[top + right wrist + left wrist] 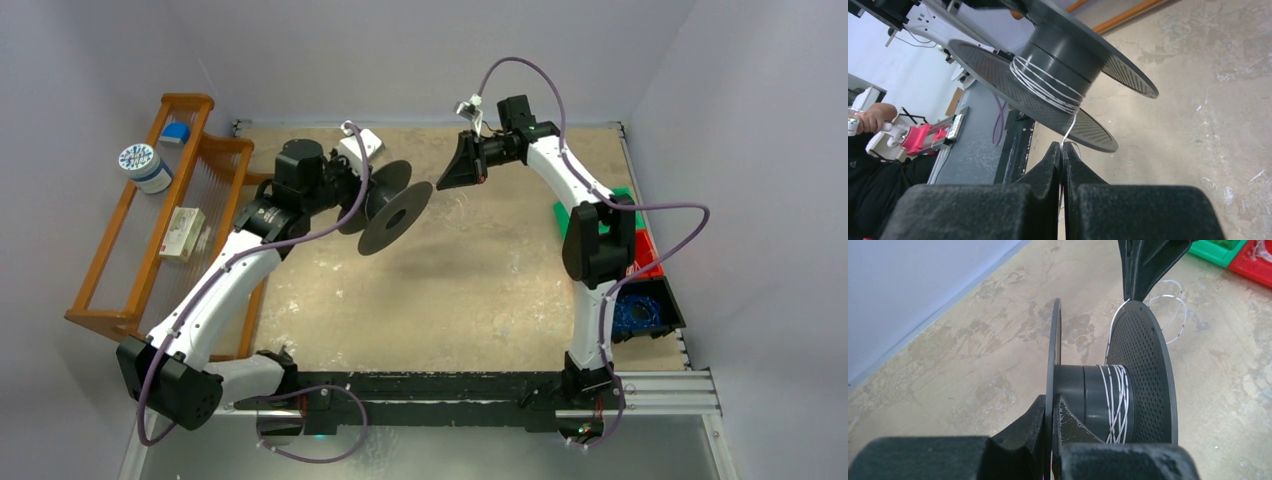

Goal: Wrap the cables
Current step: Wrap the cable around the cable reel.

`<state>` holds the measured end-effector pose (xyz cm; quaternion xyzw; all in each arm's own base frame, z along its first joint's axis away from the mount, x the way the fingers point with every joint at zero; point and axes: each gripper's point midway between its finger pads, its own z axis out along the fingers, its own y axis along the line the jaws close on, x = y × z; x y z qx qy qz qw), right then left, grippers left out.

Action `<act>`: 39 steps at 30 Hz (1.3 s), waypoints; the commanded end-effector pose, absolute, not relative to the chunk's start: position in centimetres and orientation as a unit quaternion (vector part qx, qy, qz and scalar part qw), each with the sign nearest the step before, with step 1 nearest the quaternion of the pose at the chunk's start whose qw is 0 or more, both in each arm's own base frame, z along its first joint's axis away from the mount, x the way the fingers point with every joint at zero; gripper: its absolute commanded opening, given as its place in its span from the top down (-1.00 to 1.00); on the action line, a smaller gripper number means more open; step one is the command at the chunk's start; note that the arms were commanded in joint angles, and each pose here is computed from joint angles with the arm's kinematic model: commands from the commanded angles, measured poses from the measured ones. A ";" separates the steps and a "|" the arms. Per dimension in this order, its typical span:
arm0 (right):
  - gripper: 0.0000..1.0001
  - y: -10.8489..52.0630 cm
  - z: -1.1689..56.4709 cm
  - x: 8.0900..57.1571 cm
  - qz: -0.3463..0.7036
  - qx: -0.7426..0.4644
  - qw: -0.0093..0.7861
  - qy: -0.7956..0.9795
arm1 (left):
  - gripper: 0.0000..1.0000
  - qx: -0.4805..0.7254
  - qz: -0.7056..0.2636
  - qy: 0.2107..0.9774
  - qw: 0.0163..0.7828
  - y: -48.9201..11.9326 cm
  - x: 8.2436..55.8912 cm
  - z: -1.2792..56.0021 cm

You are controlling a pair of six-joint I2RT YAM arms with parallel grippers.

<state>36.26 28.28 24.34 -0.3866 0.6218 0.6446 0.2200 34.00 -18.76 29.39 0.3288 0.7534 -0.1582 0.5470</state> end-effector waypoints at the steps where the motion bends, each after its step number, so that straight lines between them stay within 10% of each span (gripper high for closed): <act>1: 1.00 28.3 30.8 34.3 0.667 -0.409 0.233 0.578 | 1.00 0.294 -0.077 0.728 0.615 -17.4 36.2 32.5; 39: 0.67 34.4 28.5 27.5 0.660 -0.500 0.205 0.521 | 1.00 0.107 -0.075 0.746 0.652 -15.5 38.4 34.4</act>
